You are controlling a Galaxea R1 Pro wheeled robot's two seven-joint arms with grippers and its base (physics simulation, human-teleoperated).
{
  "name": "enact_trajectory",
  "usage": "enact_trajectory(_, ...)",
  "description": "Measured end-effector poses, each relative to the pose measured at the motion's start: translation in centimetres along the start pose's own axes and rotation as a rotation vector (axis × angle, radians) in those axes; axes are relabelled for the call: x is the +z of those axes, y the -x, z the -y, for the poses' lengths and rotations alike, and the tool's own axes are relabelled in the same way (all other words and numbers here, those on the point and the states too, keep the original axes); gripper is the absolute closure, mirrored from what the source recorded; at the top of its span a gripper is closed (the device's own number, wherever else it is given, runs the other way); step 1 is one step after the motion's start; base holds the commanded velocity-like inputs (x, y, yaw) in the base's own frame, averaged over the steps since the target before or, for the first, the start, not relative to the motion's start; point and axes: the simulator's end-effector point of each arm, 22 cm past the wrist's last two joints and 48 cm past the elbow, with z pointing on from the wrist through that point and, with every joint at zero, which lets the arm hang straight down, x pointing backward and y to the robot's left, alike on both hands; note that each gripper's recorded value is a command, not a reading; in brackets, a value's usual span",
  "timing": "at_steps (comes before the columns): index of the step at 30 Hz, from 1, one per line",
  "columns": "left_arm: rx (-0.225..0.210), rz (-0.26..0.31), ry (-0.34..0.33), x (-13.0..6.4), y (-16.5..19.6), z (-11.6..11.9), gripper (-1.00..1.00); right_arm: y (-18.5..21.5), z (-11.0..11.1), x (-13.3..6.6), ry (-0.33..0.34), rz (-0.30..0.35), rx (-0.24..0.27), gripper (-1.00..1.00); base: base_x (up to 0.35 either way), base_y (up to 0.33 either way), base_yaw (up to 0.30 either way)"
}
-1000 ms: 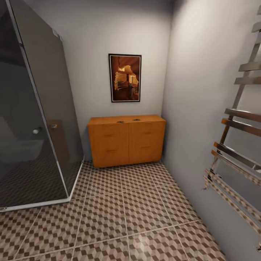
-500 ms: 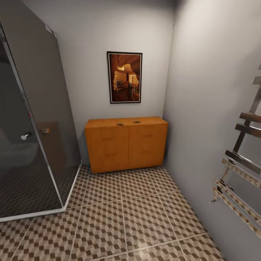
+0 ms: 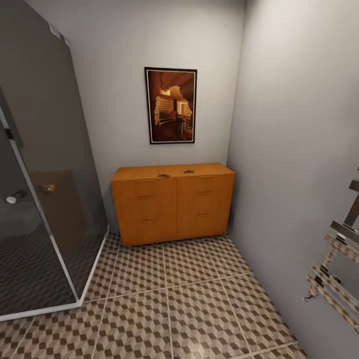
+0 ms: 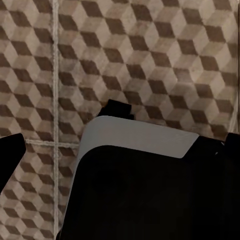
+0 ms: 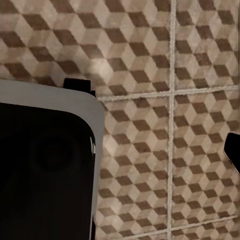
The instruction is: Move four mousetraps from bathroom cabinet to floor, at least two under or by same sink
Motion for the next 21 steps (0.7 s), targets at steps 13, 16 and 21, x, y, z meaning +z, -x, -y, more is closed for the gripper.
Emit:
enact_trajectory(13,0.0,-0.001,0.0,0.0,-0.02,0.03,-1.0,0.0,0.05,0.0,-0.001,0.0,-0.001,-1.0,0.325,0.0,0.0)
enact_trajectory(16,0.0,-0.001,0.0,0.0,-0.01,0.01,-1.0,-0.02,0.08,0.01,-0.001,0.0,-0.001,-1.0,0.325,0.0,0.0)
enact_trajectory(21,-0.001,0.0,0.001,0.0,0.01,-0.03,-1.0,-0.01,0.09,0.01,-0.001,0.0,-0.001,-1.0,0.325,0.0,0.0)
